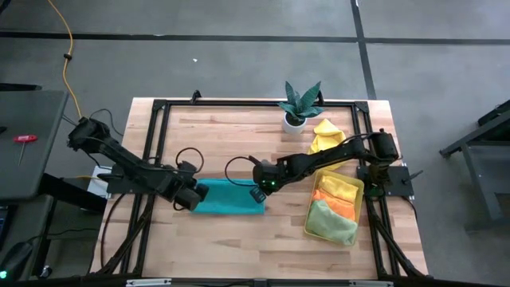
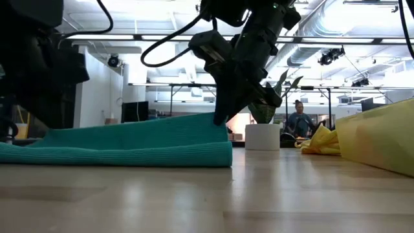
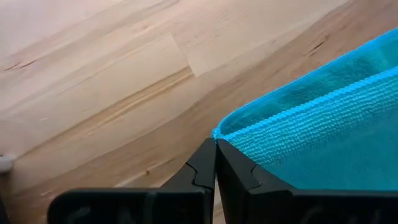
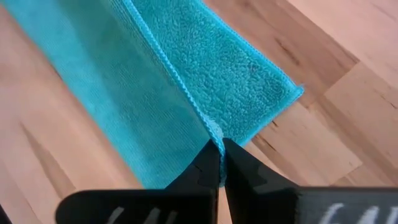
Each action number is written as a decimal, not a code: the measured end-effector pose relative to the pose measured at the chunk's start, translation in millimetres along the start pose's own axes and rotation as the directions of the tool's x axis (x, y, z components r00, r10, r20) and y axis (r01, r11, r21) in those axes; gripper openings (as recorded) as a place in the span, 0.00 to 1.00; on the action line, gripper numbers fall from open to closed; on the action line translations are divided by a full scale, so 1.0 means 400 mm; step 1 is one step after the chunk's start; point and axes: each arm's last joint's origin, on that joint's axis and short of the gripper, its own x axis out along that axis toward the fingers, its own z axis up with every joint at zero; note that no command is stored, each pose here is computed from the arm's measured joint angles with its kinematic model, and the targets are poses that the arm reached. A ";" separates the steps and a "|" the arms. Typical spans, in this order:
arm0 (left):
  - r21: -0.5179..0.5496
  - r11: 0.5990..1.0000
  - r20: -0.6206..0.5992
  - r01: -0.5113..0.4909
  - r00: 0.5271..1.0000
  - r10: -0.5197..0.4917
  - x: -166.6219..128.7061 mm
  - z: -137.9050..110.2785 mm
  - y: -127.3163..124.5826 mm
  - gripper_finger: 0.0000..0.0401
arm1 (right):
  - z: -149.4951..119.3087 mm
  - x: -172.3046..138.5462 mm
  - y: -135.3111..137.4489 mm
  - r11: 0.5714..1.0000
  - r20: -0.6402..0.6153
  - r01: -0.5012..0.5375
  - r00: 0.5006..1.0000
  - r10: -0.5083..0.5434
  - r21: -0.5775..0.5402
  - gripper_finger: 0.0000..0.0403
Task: Fold microfiber towels
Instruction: Fold the blue microfiber cloth
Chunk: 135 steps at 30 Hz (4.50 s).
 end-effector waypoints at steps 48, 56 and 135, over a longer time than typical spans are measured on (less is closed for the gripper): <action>0.267 0.802 0.203 0.535 0.782 -0.589 -0.202 0.099 0.097 0.40 | 0.100 0.014 -0.083 0.994 -0.010 -0.013 1.000 0.012 -0.105 0.44; 0.293 0.787 0.207 0.544 0.767 -0.607 -0.206 0.101 0.092 0.40 | 0.122 0.017 -0.103 0.994 0.010 -0.002 1.000 0.003 -0.109 0.44; -0.092 0.980 -0.215 0.178 0.957 -0.194 0.072 -0.002 -0.101 0.00 | -0.132 -0.145 -0.179 0.978 0.087 -0.177 0.982 0.168 0.114 0.44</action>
